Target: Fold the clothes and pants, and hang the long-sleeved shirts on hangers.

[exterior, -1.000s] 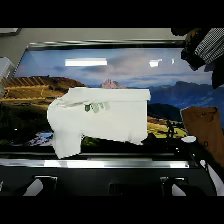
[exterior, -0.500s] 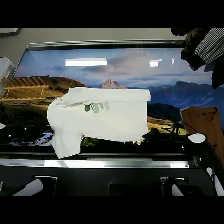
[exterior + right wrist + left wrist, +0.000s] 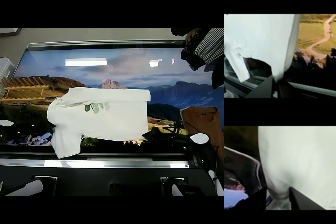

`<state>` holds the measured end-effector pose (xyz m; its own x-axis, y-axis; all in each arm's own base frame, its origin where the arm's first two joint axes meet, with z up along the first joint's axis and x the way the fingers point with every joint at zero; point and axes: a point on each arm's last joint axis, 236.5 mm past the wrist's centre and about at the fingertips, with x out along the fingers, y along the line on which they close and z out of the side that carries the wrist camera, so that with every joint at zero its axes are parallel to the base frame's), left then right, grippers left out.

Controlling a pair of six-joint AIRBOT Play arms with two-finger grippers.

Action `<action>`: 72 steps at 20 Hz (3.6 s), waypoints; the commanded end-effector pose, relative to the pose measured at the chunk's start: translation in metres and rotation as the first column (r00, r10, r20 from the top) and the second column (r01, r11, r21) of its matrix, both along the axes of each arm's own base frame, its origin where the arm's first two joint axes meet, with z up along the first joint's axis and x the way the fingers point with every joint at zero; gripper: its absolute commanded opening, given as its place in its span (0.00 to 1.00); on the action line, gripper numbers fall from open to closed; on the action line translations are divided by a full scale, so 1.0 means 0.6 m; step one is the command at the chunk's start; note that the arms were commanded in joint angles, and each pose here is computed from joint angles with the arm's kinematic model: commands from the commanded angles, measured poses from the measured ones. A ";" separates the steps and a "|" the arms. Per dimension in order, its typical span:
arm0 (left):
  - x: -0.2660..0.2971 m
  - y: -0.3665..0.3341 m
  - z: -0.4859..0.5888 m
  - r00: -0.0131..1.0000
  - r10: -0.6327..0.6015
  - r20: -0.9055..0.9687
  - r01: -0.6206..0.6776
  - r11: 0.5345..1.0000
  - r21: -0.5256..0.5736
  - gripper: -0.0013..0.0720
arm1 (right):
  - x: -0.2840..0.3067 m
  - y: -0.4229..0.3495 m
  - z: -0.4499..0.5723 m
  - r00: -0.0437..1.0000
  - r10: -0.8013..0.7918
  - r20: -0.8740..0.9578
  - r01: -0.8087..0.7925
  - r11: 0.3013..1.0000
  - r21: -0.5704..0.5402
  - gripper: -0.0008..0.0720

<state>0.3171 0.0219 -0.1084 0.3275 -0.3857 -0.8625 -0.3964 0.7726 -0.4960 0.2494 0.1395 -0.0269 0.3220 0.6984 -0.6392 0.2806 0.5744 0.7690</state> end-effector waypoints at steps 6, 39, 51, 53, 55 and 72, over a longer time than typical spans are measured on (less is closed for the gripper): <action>0.030 -0.033 0.077 0.992 -0.102 0.077 0.107 0.993 -0.058 0.04 | 0.057 -0.015 0.078 0.987 -0.026 0.157 0.032 0.999 -0.035 0.05; 0.186 0.022 0.504 0.909 -0.185 0.374 0.084 0.959 0.270 0.04 | 0.327 -0.188 0.393 0.914 0.102 0.393 0.125 0.850 -0.511 0.05; 0.406 -0.069 0.143 0.942 -0.233 0.242 0.181 0.959 0.217 0.04 | 0.519 -0.237 0.071 0.968 -0.006 0.249 0.137 0.849 -0.510 0.05; 0.380 -0.076 0.143 0.946 -0.267 0.181 0.232 0.953 0.194 0.04 | 0.498 -0.230 0.062 0.981 0.015 0.195 0.088 0.857 -0.508 0.05; 0.347 -0.084 0.137 0.947 -0.304 0.106 0.286 0.945 0.159 0.04 | 0.464 -0.224 0.045 0.993 0.046 0.105 0.014 0.860 -0.511 0.05; 0.245 -0.089 0.064 0.894 -0.414 -0.172 0.435 0.894 0.107 0.04 | 0.345 -0.215 -0.096 0.954 0.115 -0.278 -0.236 0.860 -0.453 0.05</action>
<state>0.4691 -0.0282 -0.0647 0.0562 -0.3301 -0.9423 -0.0734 0.9398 -0.3337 0.4657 0.0071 -0.0775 0.0600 0.3098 -0.9489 0.2696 0.9103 0.3142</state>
